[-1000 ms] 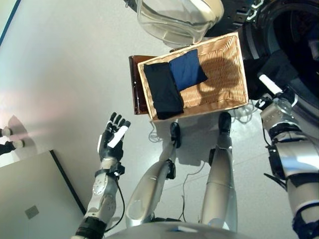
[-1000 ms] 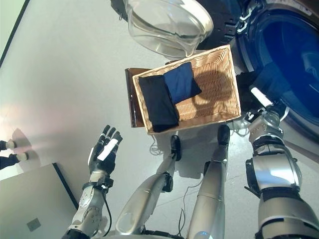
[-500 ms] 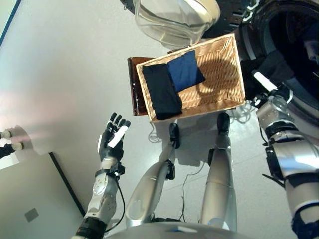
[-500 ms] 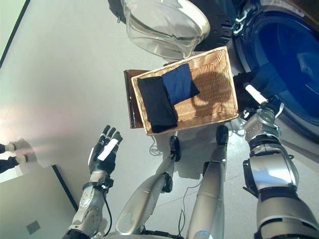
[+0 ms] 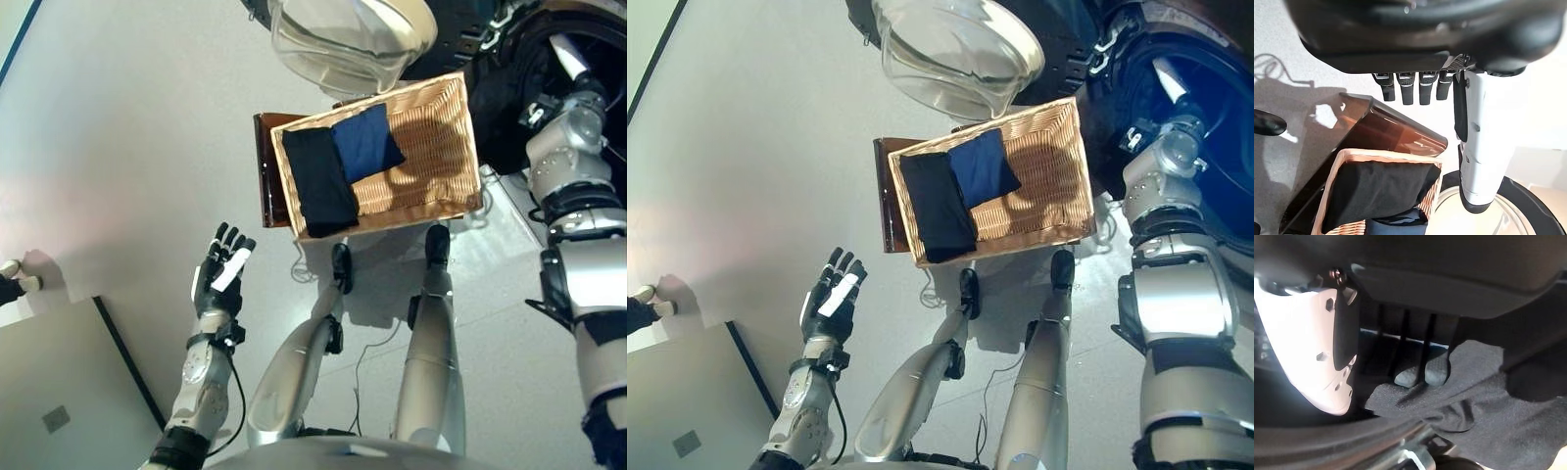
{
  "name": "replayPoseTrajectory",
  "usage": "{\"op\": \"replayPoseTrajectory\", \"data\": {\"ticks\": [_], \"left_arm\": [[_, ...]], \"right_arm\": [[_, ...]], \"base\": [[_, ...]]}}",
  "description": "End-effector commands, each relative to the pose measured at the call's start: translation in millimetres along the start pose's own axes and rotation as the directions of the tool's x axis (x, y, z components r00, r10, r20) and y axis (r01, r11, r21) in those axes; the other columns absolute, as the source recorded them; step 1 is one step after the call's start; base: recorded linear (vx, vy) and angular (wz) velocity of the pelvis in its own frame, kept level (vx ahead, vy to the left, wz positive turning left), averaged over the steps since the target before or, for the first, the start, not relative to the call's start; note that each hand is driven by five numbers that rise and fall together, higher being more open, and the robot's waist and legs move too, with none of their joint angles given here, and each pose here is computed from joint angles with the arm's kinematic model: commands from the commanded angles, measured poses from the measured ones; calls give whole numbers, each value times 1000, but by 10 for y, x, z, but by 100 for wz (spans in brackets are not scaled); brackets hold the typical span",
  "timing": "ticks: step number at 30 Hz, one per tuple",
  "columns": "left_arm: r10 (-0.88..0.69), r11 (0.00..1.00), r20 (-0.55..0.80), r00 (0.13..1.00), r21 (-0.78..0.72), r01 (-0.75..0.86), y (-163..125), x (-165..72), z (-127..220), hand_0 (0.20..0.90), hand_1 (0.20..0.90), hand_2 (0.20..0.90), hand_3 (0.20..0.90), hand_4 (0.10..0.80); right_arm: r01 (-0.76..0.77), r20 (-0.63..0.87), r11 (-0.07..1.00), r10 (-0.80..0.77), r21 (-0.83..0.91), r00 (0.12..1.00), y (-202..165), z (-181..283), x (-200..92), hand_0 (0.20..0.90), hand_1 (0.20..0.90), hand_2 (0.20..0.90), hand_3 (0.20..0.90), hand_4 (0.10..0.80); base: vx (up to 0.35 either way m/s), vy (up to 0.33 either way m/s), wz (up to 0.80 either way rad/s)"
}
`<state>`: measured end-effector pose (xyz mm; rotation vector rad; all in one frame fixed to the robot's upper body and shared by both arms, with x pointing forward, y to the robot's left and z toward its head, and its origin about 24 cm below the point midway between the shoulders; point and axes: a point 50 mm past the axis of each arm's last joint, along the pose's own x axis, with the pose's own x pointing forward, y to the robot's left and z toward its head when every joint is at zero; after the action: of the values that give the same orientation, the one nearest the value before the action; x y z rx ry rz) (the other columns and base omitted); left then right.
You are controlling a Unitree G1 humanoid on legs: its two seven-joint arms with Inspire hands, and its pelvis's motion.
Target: Pick up the clothes and place them into the washing machine
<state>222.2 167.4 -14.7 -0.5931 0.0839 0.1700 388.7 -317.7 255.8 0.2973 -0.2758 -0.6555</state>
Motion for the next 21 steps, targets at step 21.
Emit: {"op": "replayPoseTrajectory", "data": {"ticks": [21], "left_arm": [[-19, 1000, 115, 993, -5, 20, -32, 6, 200, 900, 900, 900, 900, 800]], "right_arm": [[79, 219, 927, -169, 368, 961, -292, 536, 40, 200, 200, 200, 200, 300]], "base": [[1, 0, 0]]}}
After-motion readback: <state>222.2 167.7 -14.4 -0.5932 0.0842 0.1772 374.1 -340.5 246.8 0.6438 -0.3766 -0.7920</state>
